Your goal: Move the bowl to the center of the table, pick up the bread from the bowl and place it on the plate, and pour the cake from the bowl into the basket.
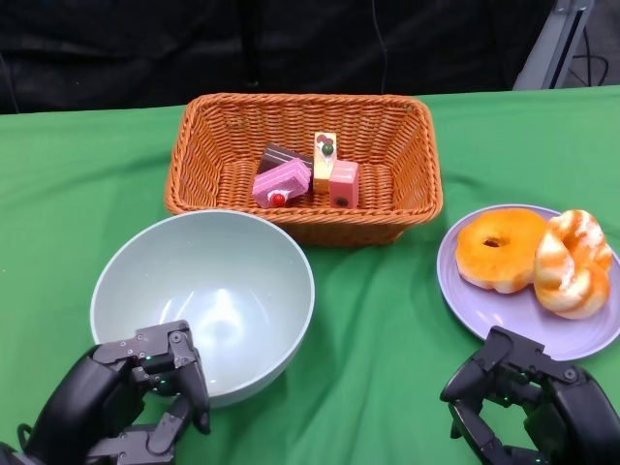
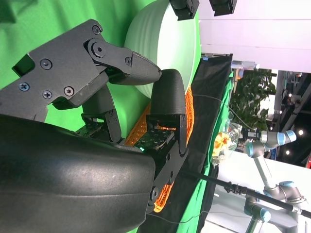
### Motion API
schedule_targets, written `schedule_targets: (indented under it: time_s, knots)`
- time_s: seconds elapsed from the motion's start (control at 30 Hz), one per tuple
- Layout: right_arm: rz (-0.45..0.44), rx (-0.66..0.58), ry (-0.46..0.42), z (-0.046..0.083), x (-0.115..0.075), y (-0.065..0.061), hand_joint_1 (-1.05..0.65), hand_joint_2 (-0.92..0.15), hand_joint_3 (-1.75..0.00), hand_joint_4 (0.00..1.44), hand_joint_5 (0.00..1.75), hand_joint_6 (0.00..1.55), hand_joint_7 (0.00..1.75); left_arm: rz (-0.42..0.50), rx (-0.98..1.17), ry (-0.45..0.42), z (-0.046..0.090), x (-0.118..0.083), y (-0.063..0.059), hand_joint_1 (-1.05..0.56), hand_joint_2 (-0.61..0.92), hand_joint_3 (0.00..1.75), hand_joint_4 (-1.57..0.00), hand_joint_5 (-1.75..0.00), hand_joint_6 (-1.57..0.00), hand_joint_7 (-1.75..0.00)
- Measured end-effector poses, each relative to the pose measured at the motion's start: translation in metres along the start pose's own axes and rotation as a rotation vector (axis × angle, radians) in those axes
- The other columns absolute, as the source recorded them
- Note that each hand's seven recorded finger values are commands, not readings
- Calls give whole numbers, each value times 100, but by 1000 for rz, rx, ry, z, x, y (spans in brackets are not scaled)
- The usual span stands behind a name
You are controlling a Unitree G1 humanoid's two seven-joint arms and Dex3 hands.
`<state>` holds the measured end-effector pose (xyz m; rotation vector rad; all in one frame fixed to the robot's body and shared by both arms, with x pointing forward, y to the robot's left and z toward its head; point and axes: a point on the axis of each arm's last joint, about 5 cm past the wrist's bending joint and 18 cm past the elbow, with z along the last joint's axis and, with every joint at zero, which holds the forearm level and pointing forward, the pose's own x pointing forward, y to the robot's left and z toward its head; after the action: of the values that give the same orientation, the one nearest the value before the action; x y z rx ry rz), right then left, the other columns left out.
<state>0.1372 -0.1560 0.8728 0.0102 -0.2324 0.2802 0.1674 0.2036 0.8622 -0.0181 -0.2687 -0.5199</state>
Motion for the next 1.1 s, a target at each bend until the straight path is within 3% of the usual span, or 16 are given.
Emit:
schedule_targets:
  time_s: [0.27,0.53,1.1]
  knots:
    - [1,2,1,0,-1,-2,-25,-57,-89,70,167,63,144,-3,-10,2,0,1,-1,6,54,124,-75,-174,-72,-150]
    - [0,15,-3,3,0,-2,-21,-50,-100,69,166,65,142,-2,-6,-1,0,1,-1,7,52,130,-75,-174,-72,-152]
    - [3,15,-3,3,0,-2,-24,-54,-96,70,169,64,143,-3,7,-12,1,1,1,7,53,127,-75,-175,-70,-155]
